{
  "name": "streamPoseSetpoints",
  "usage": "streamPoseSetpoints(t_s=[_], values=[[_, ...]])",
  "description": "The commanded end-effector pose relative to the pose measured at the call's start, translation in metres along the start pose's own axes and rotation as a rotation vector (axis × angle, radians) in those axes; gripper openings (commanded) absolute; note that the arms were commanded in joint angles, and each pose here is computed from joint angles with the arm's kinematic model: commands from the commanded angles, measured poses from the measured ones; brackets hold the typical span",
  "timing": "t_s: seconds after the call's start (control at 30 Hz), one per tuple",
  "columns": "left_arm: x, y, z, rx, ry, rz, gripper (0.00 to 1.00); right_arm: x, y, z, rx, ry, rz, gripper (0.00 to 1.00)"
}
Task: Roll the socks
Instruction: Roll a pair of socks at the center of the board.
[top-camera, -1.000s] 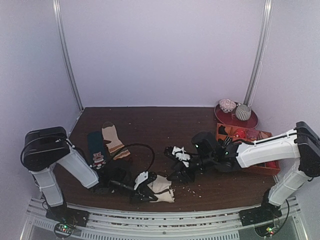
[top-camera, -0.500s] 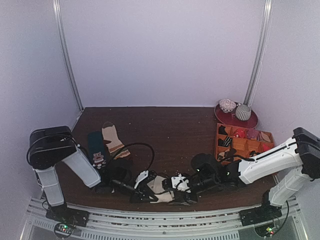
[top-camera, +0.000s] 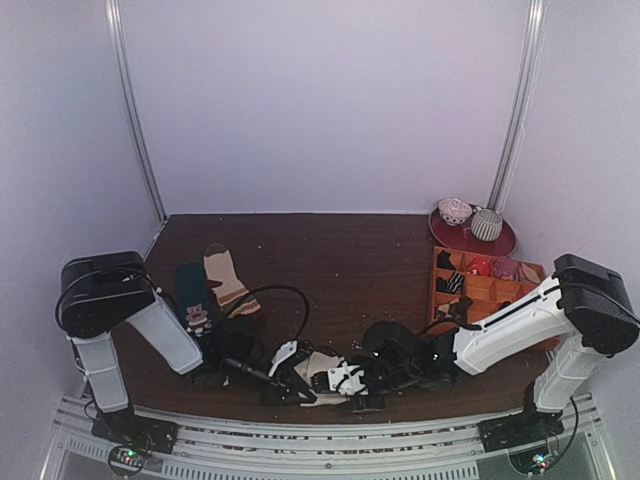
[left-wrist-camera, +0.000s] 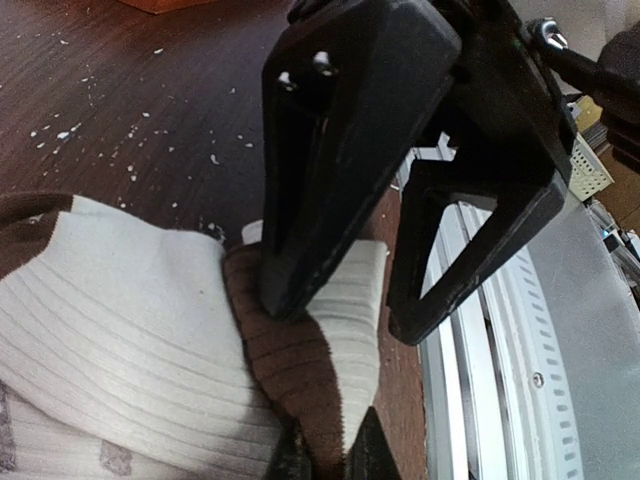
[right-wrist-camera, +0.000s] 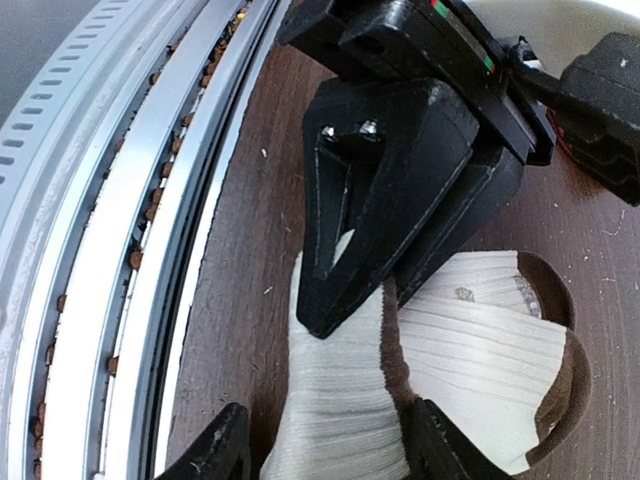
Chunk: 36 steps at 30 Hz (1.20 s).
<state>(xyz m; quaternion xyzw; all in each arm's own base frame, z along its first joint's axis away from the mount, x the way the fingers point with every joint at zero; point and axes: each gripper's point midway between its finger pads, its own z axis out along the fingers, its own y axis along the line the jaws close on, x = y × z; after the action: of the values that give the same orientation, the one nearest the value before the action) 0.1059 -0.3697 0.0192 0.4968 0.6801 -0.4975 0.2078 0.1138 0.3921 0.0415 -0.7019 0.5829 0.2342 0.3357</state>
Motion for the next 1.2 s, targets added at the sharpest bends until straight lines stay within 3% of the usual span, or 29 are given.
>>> streamPoseSetpoints(t_s=[0.0,0.27,0.37,0.47,0.53,0.73,0.9,1.17], values=[[0.095,0.006,-0.008,-0.055,0.289,-0.251,0.00,0.012,-0.006,0.009,0.045,0.048,0.005,0.52],[0.089,0.006,-0.009,-0.040,0.267,-0.249,0.01,0.045,0.003,0.020,0.026,0.157,0.047,0.29],[0.077,0.010,-0.009,-0.057,0.236,-0.218,0.23,0.056,0.006,0.024,0.004,0.214,0.091,0.23],[0.056,0.016,-0.013,-0.107,0.211,-0.129,0.51,0.062,0.011,0.026,-0.046,0.273,0.158,0.20],[0.036,0.021,-0.019,-0.157,0.187,-0.050,0.59,0.063,0.014,0.026,-0.092,0.296,0.219,0.20],[-0.015,0.025,-0.048,-0.303,0.074,0.143,0.68,0.053,0.021,0.017,-0.236,0.346,0.408,0.21],[-0.022,0.028,-0.064,-0.387,-0.005,0.224,0.67,0.047,0.023,0.010,-0.389,0.393,0.579,0.21],[-0.042,0.022,-0.064,-0.381,-0.109,0.374,0.66,0.062,0.010,0.014,-0.459,0.501,0.848,0.21]])
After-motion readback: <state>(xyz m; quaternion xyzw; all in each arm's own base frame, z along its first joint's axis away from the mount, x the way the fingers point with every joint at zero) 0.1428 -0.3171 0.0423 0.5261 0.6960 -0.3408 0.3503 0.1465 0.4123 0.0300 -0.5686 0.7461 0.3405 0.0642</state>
